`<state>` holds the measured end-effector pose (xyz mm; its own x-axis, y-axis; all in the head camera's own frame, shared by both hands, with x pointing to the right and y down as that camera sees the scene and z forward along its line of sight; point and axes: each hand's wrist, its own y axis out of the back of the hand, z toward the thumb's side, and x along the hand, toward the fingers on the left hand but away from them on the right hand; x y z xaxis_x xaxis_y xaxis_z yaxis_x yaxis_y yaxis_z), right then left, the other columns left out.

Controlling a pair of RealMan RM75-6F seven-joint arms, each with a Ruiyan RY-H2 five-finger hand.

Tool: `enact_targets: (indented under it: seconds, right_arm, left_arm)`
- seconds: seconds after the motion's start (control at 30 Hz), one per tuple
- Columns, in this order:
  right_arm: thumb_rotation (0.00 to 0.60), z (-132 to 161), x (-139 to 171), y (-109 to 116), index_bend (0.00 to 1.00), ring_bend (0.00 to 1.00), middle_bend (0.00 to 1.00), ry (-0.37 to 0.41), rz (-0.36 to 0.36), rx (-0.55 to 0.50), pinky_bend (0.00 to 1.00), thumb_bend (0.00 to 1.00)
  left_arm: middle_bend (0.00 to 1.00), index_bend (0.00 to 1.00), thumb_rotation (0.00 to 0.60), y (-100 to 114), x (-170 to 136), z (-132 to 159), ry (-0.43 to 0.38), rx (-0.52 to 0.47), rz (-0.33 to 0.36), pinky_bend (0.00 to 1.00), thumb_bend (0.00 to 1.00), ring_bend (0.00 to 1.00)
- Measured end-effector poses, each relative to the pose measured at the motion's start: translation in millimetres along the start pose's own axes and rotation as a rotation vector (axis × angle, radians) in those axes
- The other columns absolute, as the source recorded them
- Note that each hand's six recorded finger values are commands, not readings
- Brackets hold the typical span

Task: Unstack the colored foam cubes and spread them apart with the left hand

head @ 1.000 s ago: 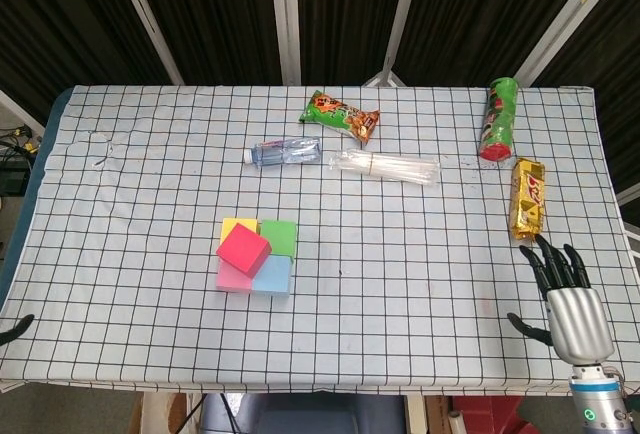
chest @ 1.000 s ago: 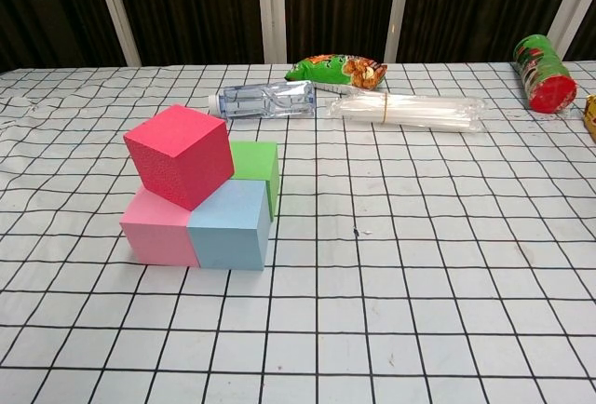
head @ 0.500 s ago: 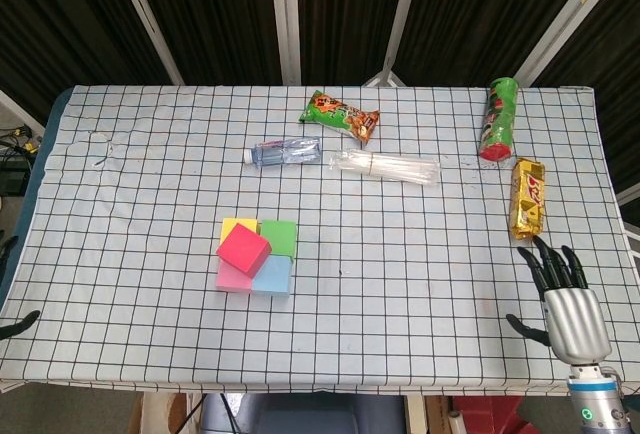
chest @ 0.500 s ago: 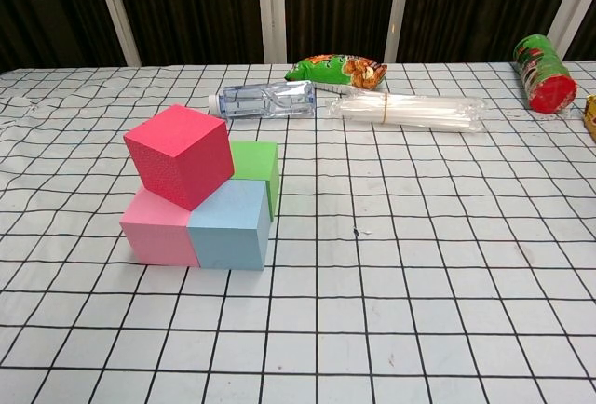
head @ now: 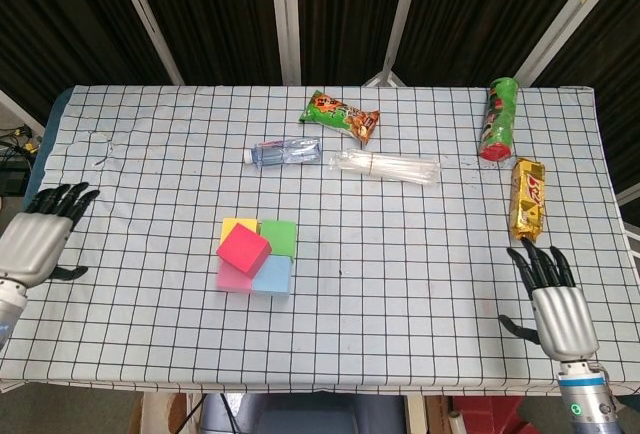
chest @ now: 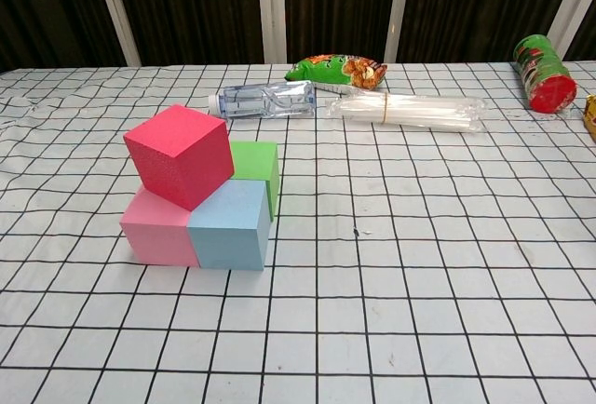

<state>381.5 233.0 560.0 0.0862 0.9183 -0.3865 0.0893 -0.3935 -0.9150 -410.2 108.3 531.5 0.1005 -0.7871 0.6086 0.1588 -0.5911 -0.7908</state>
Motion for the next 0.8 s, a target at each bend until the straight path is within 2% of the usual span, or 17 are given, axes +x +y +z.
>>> enact_targets:
  seconds: [0.13, 0.4, 0.57, 0.8]
  right_arm:
    - [0.600, 0, 0, 0, 0.12, 0.12, 0.03, -0.004, -0.001, 0.004, 0.00, 0.06]
    - [0.600, 0, -2, -4, 0.12, 0.12, 0.03, -0.013, 0.009, 0.018, 0.00, 0.06]
    - [0.600, 1, -2, -4, 0.12, 0.12, 0.03, -0.014, 0.008, 0.017, 0.00, 0.06]
    - [0.600, -2, -2, -1, 0.12, 0.12, 0.03, -0.022, -0.006, 0.007, 0.00, 0.06]
  left_arm:
    - [0.00, 0.02, 0.600, 10, 22, 22, -0.050, 0.006, -0.037, 0.06, 0.01, 0.00]
    - [0.00, 0.01, 0.600, 11, 55, 63, -0.110, 0.036, -0.102, 0.05, 0.01, 0.00]
    - [0.00, 0.00, 0.600, 8, 67, 95, -0.156, 0.068, -0.122, 0.04, 0.00, 0.00]
    - [0.00, 0.00, 0.600, 0, 71, 131, -0.207, 0.066, -0.141, 0.03, 0.00, 0.00]
